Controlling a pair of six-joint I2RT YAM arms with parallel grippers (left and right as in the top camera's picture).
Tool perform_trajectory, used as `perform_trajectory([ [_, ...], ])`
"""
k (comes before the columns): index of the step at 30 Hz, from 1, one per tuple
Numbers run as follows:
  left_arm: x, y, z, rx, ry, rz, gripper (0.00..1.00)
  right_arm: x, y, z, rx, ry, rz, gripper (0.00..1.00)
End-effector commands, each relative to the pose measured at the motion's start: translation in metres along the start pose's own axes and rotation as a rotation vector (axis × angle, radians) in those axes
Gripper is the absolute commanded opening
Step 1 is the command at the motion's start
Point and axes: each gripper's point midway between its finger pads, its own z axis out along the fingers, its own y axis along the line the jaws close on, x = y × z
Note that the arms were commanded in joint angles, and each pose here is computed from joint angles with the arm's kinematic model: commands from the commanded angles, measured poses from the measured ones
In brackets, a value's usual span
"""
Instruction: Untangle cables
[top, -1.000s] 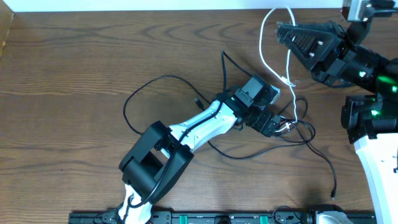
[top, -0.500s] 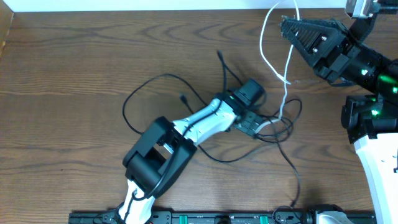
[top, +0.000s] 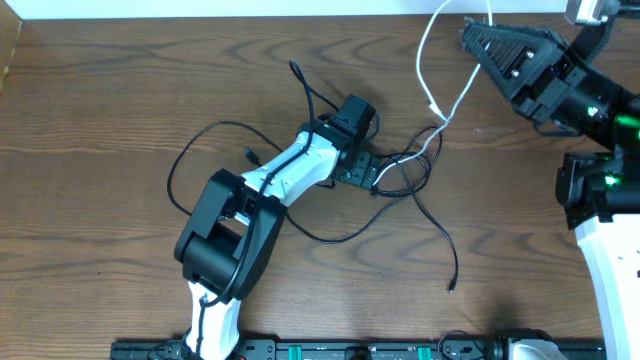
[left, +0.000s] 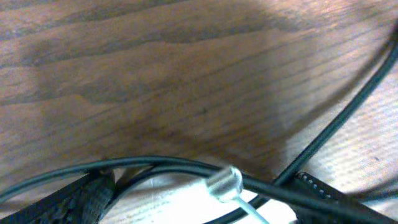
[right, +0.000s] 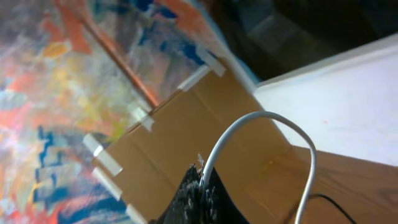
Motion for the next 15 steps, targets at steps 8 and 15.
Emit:
perform_trajectory([
  [8, -0.041, 0.003, -0.103, -0.050, -0.246, 0.064, 0.94, -0.032, -0.021, -0.038, 0.121, -0.070, -0.074, 0.01],
  [15, -0.054, -0.011, -0.144, 0.020, -0.357, 0.074, 0.94, -0.033, -0.024, -0.045, 0.135, -0.058, -0.065, 0.01],
])
